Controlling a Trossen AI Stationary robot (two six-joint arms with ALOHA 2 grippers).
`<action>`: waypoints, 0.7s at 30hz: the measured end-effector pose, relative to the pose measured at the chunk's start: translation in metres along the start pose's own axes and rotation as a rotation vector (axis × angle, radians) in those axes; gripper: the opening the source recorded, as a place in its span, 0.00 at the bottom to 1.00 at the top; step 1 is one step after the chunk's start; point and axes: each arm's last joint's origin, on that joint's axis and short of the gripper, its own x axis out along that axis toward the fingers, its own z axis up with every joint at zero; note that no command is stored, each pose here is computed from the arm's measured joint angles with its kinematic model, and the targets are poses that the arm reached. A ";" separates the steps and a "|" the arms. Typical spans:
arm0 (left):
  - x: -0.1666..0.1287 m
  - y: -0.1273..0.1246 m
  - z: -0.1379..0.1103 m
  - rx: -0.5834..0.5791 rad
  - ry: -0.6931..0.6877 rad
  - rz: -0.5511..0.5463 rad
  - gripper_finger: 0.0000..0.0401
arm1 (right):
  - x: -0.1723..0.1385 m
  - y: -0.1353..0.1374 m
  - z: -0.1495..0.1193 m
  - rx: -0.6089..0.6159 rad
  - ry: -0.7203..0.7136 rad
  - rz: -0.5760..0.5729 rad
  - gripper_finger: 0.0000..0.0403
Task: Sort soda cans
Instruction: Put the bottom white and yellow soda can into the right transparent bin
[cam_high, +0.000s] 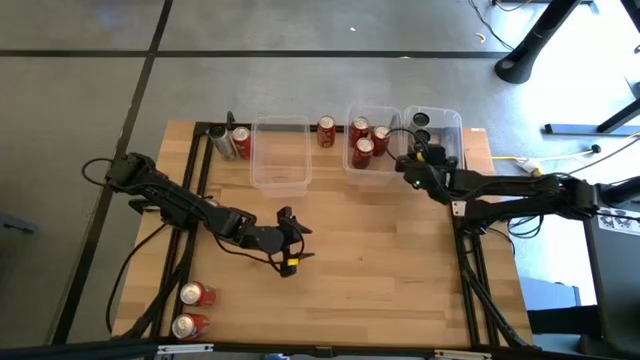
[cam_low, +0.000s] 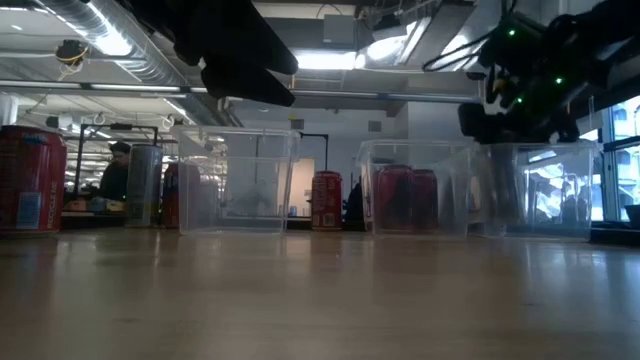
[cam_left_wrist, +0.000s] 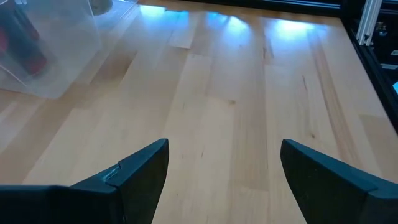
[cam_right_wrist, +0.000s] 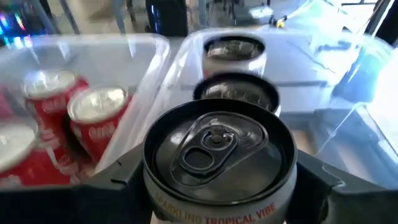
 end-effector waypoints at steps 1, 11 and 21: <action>0.000 0.000 0.000 0.000 0.000 0.000 0.74 | 0.001 -0.001 -0.002 0.014 -0.008 -0.002 0.61; 0.000 0.000 0.000 -0.002 0.000 0.000 0.74 | 0.001 0.000 -0.005 0.021 0.000 0.025 0.75; 0.000 0.000 0.000 -0.007 0.000 0.000 0.74 | 0.001 0.000 -0.006 0.016 0.013 0.033 0.83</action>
